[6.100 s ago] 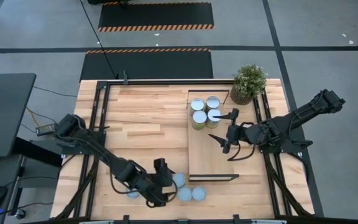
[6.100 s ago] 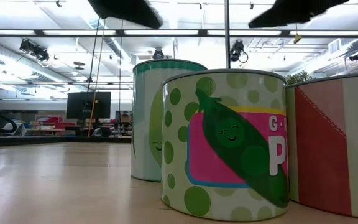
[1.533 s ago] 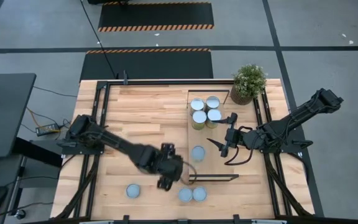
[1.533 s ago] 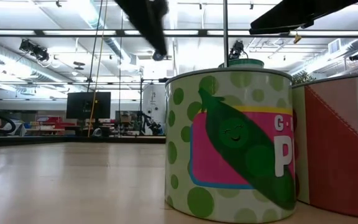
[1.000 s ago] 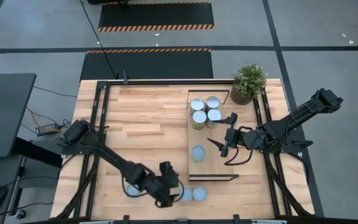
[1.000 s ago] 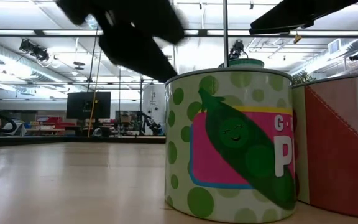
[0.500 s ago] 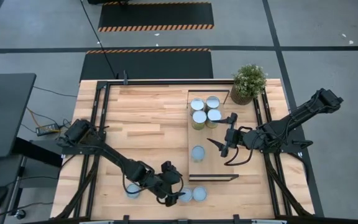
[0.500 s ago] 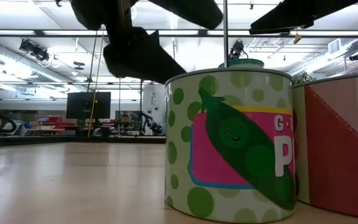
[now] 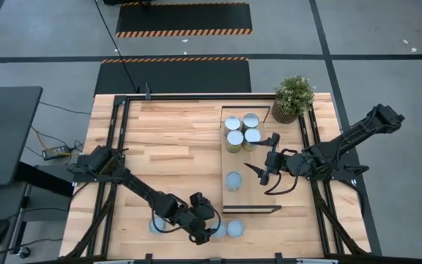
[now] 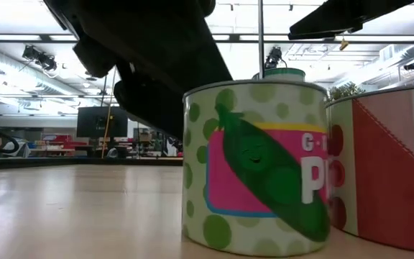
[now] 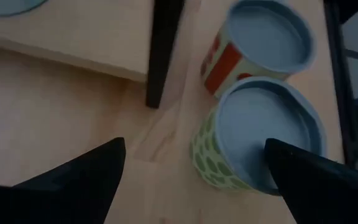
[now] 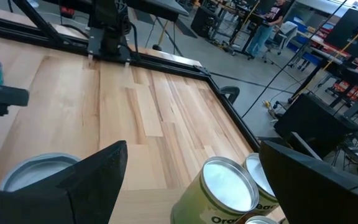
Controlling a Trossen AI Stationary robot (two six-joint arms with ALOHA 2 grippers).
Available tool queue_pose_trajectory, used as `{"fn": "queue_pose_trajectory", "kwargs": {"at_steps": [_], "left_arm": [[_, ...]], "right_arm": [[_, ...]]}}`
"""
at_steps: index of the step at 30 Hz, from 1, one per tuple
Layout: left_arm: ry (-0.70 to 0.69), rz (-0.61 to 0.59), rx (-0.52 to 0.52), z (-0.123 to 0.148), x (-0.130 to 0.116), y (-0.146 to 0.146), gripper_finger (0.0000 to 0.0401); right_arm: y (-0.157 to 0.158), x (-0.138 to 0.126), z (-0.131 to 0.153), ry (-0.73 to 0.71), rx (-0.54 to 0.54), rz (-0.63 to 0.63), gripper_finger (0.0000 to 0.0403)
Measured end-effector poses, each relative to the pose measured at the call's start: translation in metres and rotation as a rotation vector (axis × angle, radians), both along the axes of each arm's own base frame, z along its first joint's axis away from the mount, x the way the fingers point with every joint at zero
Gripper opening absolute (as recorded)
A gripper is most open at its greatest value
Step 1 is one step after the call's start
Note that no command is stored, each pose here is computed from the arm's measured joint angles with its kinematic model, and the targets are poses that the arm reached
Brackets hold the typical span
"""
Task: Pick and place cans onto a shelf
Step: Put the canned green peas on the shelf
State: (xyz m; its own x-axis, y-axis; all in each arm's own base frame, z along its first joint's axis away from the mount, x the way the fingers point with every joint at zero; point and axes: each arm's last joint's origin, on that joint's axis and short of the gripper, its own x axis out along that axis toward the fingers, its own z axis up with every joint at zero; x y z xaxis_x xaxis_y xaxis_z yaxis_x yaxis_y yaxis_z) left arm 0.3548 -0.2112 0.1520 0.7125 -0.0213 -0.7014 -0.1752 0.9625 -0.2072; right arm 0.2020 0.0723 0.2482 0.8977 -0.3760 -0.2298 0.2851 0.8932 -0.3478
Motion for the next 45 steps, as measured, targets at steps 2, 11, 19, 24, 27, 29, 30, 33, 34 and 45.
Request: {"fn": "queue_pose_trajectory", "kwargs": {"at_steps": [2, 11, 19, 24, 27, 29, 30, 33, 34, 45], "left_arm": [[0.016, 0.008, 0.009, -0.001, 0.000, 0.003, 0.0389], [0.068, 0.027, 0.082, 0.003, 0.003, 0.018, 0.0389], [0.223, 0.017, 0.274, 0.018, 0.002, 0.031, 0.0389], [0.312, 0.007, 0.376, 0.018, 0.001, 0.048, 0.0389], [0.383, 0.002, 0.450, 0.016, 0.000, 0.064, 0.0388], [0.412, -0.003, 0.481, 0.020, 0.001, 0.074, 0.0388], [0.427, -0.011, 0.495, 0.022, 0.000, 0.080, 0.0388], [0.445, -0.032, 0.504, 0.034, -0.003, 0.093, 0.0388], [0.454, -0.043, 0.504, 0.039, -0.005, 0.097, 0.0388], [0.417, -0.144, 0.224, 0.072, -0.017, 0.095, 0.0388]], "right_arm": [[0.000, 0.000, 0.000, 0.000, 0.000, 0.000, 0.0373], [0.000, 0.000, 0.000, 0.000, -0.001, 0.000, 0.0373], [0.000, 0.000, 0.000, 0.000, 0.000, 0.000, 0.0373], [0.000, 0.000, 0.000, -0.002, 0.004, -0.001, 0.0373], [0.000, 0.000, 0.000, -0.002, 0.007, -0.002, 0.0373], [0.000, 0.000, 0.000, -0.002, 0.006, -0.001, 0.0373], [0.000, 0.000, 0.000, -0.002, 0.006, -0.002, 0.0373], [0.000, 0.000, 0.000, 0.001, 0.005, -0.002, 0.0373], [0.000, 0.000, 0.000, 0.001, 0.005, -0.001, 0.0373], [0.000, 0.000, -0.001, -0.001, 0.022, -0.007, 0.0373]]}}
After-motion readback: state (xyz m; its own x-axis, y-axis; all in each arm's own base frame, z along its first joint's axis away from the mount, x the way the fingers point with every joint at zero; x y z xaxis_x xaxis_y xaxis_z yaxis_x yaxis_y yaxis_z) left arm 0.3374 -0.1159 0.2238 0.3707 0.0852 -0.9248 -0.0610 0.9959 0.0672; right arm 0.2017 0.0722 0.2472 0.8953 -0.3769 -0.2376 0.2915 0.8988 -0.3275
